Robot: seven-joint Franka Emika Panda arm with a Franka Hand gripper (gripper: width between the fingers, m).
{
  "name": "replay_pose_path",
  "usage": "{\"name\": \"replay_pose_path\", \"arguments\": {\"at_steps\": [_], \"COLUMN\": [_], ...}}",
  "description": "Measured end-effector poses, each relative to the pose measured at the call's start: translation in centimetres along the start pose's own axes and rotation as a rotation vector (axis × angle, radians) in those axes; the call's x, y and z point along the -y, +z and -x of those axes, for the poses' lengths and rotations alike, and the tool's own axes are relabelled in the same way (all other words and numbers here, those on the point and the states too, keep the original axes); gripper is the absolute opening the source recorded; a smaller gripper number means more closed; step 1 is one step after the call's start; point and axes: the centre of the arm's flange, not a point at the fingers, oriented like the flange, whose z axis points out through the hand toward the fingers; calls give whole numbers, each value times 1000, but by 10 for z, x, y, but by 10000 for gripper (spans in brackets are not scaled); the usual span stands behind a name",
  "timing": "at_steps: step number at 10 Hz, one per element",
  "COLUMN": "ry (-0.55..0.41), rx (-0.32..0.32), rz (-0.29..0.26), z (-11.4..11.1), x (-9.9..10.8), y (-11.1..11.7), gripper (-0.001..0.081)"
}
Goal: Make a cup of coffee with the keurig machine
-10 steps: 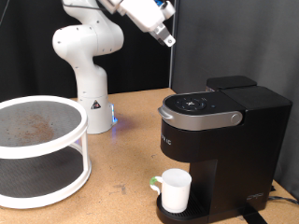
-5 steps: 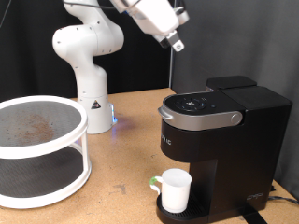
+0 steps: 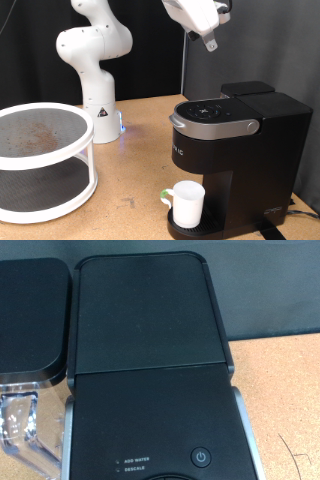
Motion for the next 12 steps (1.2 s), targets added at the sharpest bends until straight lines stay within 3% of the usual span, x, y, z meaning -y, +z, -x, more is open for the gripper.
{"name": "replay_pose_path", "arguments": {"at_steps": [1, 2, 4, 5, 10, 12], "ry": [-20, -86, -209, -244, -292, -272], "rx": [3, 4, 18, 20, 75, 130], "rz": [-2, 35, 211, 246, 261, 232], "z": [1, 2, -2, -6, -18, -19], "x": [0, -3, -1, 5, 18, 15], "y": [2, 4, 14, 19, 25, 33], "gripper": [808, 808, 808, 808, 808, 808]}}
